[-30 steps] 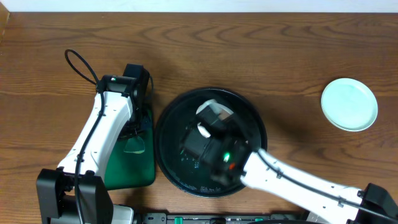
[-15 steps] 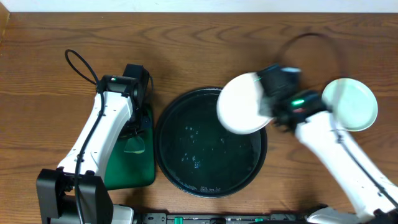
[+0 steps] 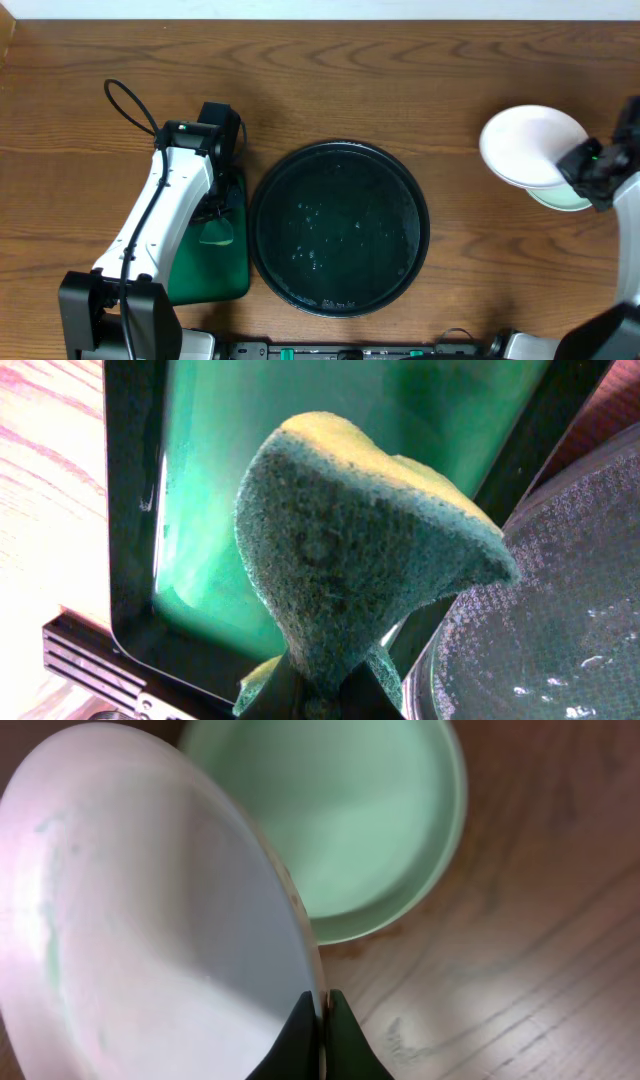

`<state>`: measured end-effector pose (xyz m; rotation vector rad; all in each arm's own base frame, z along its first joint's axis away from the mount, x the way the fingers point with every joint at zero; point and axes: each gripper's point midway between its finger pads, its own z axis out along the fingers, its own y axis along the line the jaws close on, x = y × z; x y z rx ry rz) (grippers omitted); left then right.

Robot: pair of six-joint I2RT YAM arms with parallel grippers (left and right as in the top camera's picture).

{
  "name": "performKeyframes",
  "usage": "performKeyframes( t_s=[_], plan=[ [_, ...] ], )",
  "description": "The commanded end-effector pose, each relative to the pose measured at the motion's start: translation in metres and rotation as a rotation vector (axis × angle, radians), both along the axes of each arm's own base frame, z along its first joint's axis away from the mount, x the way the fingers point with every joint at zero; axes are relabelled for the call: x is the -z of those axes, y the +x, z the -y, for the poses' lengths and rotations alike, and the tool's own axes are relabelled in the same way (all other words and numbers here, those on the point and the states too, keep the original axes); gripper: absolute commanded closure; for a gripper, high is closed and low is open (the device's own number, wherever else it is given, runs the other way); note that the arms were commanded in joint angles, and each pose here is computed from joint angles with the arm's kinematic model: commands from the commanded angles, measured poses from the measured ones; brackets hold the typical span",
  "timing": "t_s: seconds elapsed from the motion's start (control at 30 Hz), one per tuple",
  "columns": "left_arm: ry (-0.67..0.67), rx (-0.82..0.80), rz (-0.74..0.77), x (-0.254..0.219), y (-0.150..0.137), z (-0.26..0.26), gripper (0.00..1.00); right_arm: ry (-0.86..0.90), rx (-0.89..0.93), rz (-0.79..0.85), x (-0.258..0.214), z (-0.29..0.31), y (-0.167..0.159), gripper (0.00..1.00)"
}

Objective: Clean dirty plates on tray and stack at the side
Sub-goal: 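Carry the white plate right and stack it on the cleaned plates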

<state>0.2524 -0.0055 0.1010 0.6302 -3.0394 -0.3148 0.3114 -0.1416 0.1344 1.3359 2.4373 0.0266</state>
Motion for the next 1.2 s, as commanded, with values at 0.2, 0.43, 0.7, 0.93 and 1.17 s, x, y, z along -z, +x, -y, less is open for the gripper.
performKeyframes(
  t_s=[0.2,0.43,0.7,0.93,1.17],
  plan=[
    [0.011,0.009,-0.003,-0.001,-0.002,-0.004,0.93,0.084,0.085,-0.061,0.049,0.043,-0.001,0.99],
    [0.011,0.009,-0.003,-0.001,-0.002,-0.004,0.93,0.062,0.148,-0.048,0.061,0.068,0.001,0.99],
    [0.011,0.009,-0.002,-0.001,-0.002,-0.004,0.93,0.070,0.285,-0.118,0.088,0.087,-0.015,0.99],
    [0.011,0.009,-0.002,-0.001,-0.001,-0.004,0.93,0.109,0.283,-0.148,0.109,0.090,-0.018,0.99],
    [0.010,0.009,0.005,0.000,0.000,-0.003,0.93,0.159,0.206,-0.076,0.106,0.075,0.005,0.09]
  ],
)
